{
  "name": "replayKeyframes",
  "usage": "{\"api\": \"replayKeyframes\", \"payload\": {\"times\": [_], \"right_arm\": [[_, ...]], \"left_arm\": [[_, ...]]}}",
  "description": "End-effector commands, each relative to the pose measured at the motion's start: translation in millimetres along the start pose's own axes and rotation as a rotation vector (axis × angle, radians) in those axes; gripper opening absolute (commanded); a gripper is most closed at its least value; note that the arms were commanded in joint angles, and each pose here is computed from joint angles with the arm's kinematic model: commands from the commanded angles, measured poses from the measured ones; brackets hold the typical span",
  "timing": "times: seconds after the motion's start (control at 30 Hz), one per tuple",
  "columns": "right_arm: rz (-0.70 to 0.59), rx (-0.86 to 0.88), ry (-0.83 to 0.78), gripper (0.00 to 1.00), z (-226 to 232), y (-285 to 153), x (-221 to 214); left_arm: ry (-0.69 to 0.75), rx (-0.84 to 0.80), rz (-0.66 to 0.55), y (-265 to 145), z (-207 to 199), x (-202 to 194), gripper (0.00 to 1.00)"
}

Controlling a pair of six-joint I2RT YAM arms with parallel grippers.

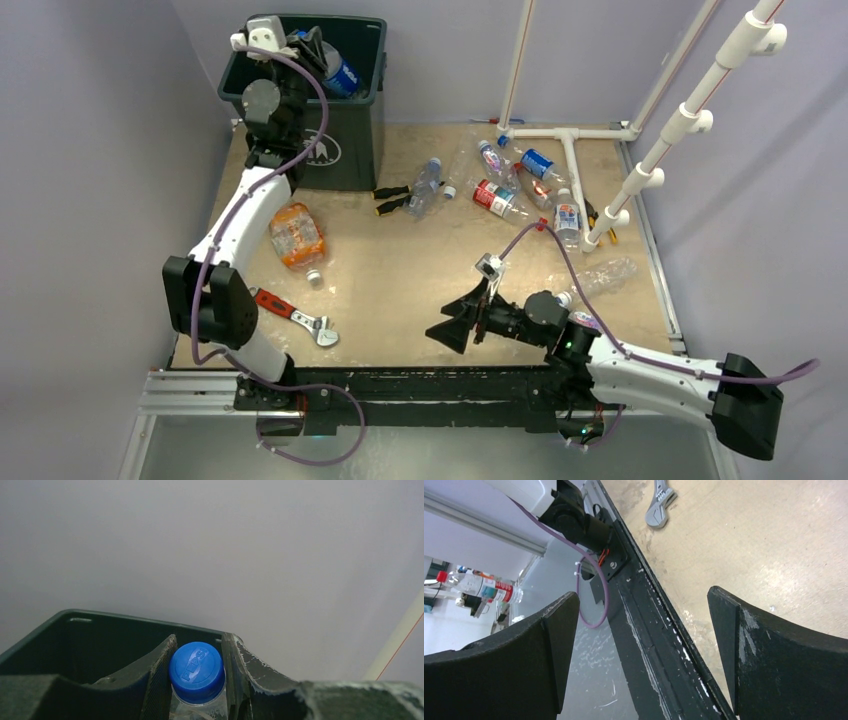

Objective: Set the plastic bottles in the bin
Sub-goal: Place the plastic bottle in the trash bin.

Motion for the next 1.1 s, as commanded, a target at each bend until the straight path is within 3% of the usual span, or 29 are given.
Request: {"api": "replayKeyframes", "payload": {"times": [0.0,0.37,0.43,0.53,0.6,0.73,0.9,1.07], "right_arm": [[-0.096,-0.013,-0.055,0.99,8,0,24],[-0.123,-0.035,-0.058,0.99,8,-12,26],[-0.128,-0.039,-0.060,0.99,8,-15,27],[-0.133,-0.045,-0.065,0.99,9,-17,29],[-0.142,-0.045,-0.067,0.99,9,-19,30],[-0.150,-0.046,-0.080,0.99,11,-18,34],[-0.151,-0.056,-0.090,0.99,10,-16,37],[-0.169,-0.075,-0.083,0.99,6,-19,34]], "left_arm": [[-0.084,-0.035,0.021,15,4,1,0.00],[-0.122,0.032,0.143,25,10,-26,0.00],[-0.122,0.074,0.141,22,14,-25,0.19],[-0.129,0.094,0.090,15,14,-10,0.68],[-0.135,0.102,0.048,11,11,7,0.86],[-0.143,0.107,-0.042,0,2,54,0.93],[-0.252,0.204,-0.117,-42,-2,108,0.97],[-0.348,0.389,0.072,-124,11,108,0.98]]}}
Point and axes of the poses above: each gripper's point midway between its finger pads, its own y axis out along the fingers, its own z axis along the line the jaws close on, x = y × z, the point moved 8 cm from there along -y, back along the fingers, and after that the axes turned 8 degrees about -y, right-handed, at the moved point
